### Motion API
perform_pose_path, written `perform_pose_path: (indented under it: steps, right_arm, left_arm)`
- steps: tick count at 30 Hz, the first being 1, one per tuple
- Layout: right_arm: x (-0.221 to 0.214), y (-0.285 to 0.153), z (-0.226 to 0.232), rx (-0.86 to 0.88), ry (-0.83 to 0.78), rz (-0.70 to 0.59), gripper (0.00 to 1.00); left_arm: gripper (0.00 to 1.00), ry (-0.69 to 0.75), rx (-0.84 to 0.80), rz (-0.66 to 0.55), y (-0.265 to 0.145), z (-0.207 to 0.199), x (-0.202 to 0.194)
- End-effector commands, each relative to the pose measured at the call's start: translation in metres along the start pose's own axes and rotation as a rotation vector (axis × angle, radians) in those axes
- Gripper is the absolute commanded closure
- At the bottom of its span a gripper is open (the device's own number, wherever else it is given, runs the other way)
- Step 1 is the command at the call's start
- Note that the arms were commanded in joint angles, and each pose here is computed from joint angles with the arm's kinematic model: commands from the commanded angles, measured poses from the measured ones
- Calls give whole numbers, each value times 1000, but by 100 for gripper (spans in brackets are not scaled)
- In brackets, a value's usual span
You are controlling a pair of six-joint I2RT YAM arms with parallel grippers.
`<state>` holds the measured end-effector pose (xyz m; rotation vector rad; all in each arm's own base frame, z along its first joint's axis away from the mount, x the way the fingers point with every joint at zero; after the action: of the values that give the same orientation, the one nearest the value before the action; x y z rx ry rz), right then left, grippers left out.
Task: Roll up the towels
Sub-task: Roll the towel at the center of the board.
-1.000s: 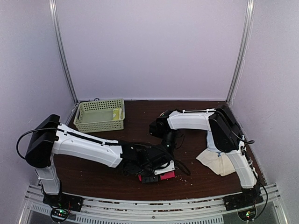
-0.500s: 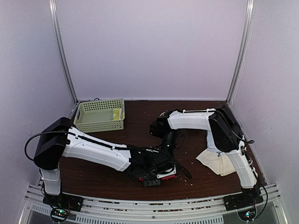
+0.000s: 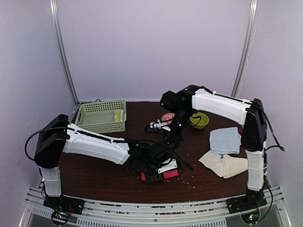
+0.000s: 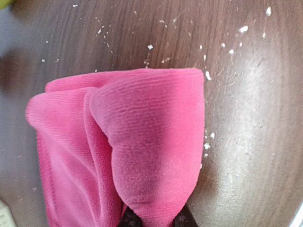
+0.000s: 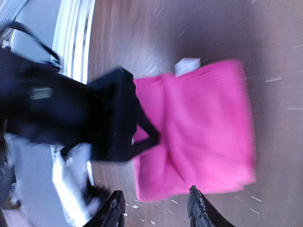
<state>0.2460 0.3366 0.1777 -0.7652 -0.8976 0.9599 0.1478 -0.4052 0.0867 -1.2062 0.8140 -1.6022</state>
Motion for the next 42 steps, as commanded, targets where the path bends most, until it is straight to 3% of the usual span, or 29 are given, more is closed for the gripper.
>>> perform_pose_path:
  steps: [1, 4, 8, 11, 15, 20, 23, 28, 35, 42]
  right_arm:
    - [12, -122, 6, -259, -14, -316, 53]
    - [4, -173, 14, -357, 15, -489, 53]
    - [-22, -193, 35, -466, -53, -479, 52]
    - [-42, -191, 62, -422, -149, -499, 53]
    - [-65, -147, 98, -284, -334, -385, 54]
    - [-67, -52, 100, -447, -415, -158, 56]
    - [-67, -15, 75, -615, -387, -91, 52]
    - [-58, 14, 46, -776, -423, -74, 44]
    - [-43, 44, 30, -750, -485, -56, 37]
    - [-57, 81, 16, -672, -515, 41, 39]
  left_arm:
    - [96, -168, -392, -36, 21, 0, -26]
    - [96, -243, -545, -96, 23, 9, -25]
    - [95, -342, -732, -111, 32, 22, -28]
    - [95, -413, -850, -94, 44, 26, -34]
    - [96, -510, -905, -80, 59, 37, -46]
    - [98, -538, -925, -48, 71, 39, -50]
    - [99, -546, -925, -38, 76, 39, -50]
    - [97, -552, -907, -19, 78, 40, -52]
    - [96, -555, -886, -5, 81, 41, -53]
    - [96, -549, -885, 3, 82, 40, -56]
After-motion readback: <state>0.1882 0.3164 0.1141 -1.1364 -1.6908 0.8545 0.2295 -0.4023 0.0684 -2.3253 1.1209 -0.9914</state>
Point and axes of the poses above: each gripper's point midway between its finger pads, its own y axis out along the fingers, its own z axis along the line the jaws close on, x = y × z, the point moved 6 cm from there along -y, back along the fingers, and after that the axes turned 9 degrees about y, right-handed, at the moved point
